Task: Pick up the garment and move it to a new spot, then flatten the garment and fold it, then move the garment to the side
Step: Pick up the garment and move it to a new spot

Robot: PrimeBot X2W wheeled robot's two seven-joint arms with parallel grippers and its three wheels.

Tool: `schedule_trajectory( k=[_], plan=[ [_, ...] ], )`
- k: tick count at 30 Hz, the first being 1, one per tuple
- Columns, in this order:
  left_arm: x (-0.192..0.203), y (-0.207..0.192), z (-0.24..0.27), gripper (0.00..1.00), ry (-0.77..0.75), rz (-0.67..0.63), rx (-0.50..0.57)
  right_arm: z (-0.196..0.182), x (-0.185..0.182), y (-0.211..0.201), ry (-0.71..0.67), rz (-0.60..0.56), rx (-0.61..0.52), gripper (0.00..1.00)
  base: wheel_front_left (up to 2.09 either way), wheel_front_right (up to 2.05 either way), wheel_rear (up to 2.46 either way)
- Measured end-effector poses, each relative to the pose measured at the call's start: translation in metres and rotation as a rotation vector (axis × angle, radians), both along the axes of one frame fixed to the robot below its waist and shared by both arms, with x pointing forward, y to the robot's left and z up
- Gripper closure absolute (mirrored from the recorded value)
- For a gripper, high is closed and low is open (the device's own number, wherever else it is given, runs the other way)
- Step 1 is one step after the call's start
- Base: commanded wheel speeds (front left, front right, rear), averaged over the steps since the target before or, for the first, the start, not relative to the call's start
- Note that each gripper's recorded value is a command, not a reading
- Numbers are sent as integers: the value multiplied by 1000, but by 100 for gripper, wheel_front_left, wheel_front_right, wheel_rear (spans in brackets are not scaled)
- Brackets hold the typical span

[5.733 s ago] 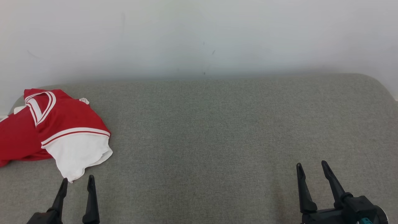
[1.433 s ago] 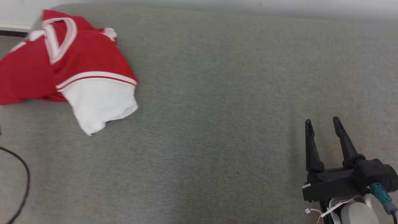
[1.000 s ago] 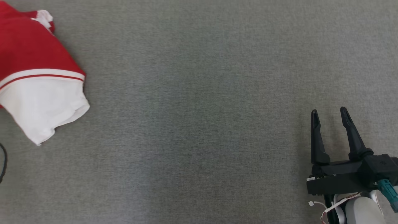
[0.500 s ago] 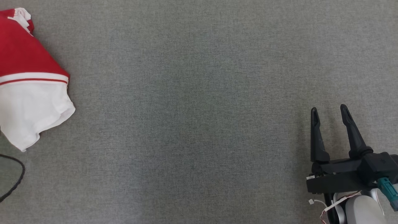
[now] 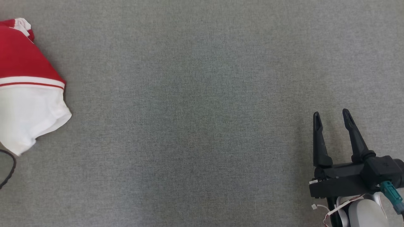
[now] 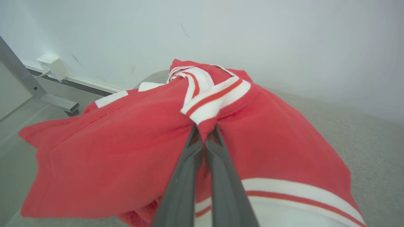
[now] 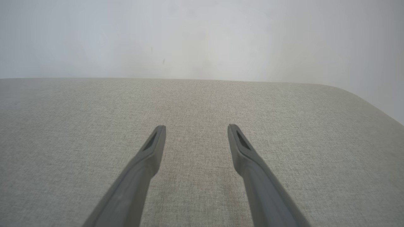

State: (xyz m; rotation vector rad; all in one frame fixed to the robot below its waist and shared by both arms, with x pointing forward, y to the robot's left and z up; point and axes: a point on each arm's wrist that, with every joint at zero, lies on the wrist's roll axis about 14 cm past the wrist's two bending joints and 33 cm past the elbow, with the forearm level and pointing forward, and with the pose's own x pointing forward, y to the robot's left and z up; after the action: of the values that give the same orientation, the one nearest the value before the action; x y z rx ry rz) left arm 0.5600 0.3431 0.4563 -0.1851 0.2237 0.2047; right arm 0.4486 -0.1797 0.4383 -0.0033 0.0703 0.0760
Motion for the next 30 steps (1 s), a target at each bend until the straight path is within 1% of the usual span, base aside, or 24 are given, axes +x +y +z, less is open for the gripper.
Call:
schedule_trajectory(
  k=[3, 8, 11, 14, 16, 18, 22, 26, 30],
  plan=[
    [6, -2, 29, 100, -92, -13, 28, 5, -3, 0, -12, -3, 11, 0, 0, 0, 0],
    [17, -17, 102, 100, -289, -73, 95, 15, -8, 1, -34, -4, 32, 0, 0, 0, 0],
    [20, -35, 156, 100, -419, -131, 145, 20, -12, 1, -44, -6, 49, 0, 0, 0, 0],
    [21, -63, 212, 100, -548, -209, 180, 23, -18, 1, -46, -10, 71, 0, 0, 0, 0],
    [19, -90, 245, 100, -624, -276, 202, 24, -21, 0, -47, -17, 85, 0, 0, 0, 0],
    [18, -124, 269, 100, -682, -357, 201, 27, -25, -4, -53, -30, 99, 0, 0, 0, 0],
    [12, -198, 295, 100, -744, -530, 190, 33, -32, -14, -66, -62, 118, 0, 0, 0, 0],
    [2, -271, 300, 100, -768, -699, 140, 37, -41, -25, -74, -97, 132, 0, 0, 0, 0],
    [-11, -339, 284, 100, -744, -856, 84, 40, -53, -39, -77, -141, 132, 0, 0, 0, 0]
  ],
)
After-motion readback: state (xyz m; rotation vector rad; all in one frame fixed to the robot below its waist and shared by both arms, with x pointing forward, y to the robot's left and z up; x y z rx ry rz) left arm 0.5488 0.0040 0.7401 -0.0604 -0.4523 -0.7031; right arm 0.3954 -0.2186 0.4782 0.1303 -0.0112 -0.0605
